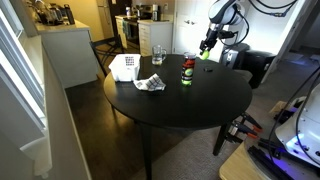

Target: Put the green ball inside the black container

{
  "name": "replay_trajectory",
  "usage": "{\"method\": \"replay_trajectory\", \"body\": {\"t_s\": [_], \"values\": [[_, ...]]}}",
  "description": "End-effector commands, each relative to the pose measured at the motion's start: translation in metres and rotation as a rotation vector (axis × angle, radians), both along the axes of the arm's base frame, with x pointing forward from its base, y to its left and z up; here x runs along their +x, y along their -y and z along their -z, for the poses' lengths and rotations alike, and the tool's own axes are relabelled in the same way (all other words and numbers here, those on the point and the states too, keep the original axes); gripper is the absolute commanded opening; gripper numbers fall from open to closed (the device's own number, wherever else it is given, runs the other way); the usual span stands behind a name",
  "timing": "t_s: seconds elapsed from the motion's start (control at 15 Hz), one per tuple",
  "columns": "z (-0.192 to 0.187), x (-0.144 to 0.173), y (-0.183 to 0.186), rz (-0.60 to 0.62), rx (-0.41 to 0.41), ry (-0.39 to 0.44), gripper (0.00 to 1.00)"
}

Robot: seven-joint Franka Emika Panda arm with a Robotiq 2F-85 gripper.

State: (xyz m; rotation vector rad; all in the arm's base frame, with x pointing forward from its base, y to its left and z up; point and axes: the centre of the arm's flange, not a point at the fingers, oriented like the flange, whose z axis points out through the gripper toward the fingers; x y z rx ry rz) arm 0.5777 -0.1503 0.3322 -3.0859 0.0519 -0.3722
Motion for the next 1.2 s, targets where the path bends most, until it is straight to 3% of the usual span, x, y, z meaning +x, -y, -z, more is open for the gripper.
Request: {"method": "replay_trajectory", "body": {"t_s": [0.0,0.27,0.53,1.13], "values": [[-0.020,-0.017,-0.043,-0.128,-0.022,0.102,0.41],[-0.035,-0.021,-0.081,-0.176,-0.071,0.196,0.41],[-0.054,-0.032,-0.096,-0.189,-0.115,0.301,0.41],[-0.058,-0.051,-0.131,-0.257,-0.102,0.314,0.41]]}}
